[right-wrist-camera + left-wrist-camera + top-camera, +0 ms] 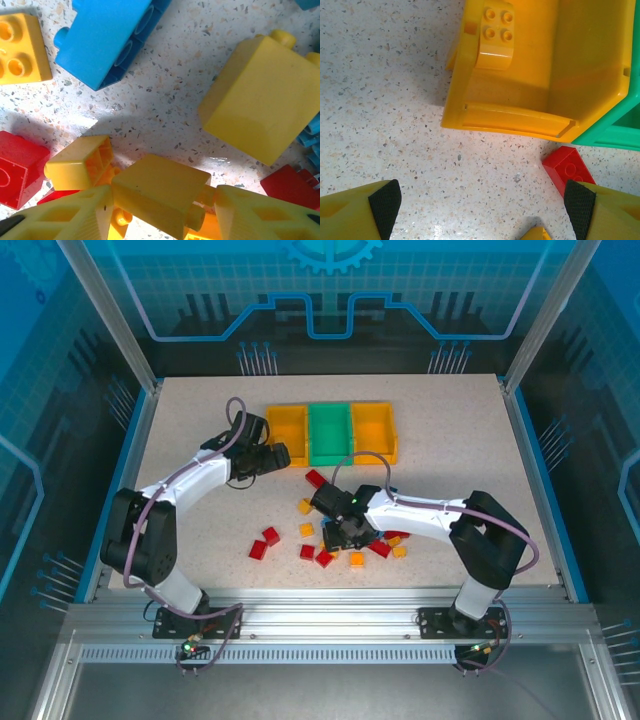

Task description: Sort the legos into containers by color

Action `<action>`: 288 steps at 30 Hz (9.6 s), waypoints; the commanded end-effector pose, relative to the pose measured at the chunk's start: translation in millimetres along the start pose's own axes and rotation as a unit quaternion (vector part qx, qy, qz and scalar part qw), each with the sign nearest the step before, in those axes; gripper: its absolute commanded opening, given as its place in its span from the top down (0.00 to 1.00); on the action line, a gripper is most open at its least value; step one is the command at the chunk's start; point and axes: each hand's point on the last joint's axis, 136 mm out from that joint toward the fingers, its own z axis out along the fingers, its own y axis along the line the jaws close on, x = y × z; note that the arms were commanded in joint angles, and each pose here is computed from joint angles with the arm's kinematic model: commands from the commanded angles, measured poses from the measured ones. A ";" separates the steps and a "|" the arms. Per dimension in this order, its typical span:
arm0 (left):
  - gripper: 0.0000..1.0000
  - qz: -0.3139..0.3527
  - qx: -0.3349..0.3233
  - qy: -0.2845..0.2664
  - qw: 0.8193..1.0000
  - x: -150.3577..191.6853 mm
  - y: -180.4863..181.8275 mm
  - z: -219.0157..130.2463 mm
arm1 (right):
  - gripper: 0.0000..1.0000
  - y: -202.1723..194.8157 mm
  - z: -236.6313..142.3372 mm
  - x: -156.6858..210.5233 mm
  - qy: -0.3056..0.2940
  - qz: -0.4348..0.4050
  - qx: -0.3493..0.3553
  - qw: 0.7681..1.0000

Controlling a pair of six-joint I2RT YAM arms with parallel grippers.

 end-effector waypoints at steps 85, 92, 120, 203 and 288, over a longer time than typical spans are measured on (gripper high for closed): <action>0.11 -0.021 -0.009 -0.005 1.000 21.5 17.7 -15.8 | 0.60 -3.8 -32.5 -25.0 -0.044 -0.034 0.021 0.998; 0.10 -0.024 -0.017 -0.009 1.000 30.5 27.4 -23.1 | 0.60 29.8 -71.1 -82.2 -0.106 -0.047 -0.095 0.989; 0.06 0.016 -0.052 0.061 0.997 136.4 31.5 -41.3 | 0.53 79.9 -15.6 -300.8 -0.117 0.070 -0.216 0.967; 0.64 0.159 -0.021 -0.004 0.987 13.0 -97.5 -23.0 | 0.29 -91.5 -85.2 -157.4 -0.163 0.030 -0.062 0.984; 0.05 -0.039 -0.104 0.100 0.989 211.9 68.6 -55.8 | 0.78 -19.9 -33.3 -280.7 -0.153 -0.054 -0.087 0.983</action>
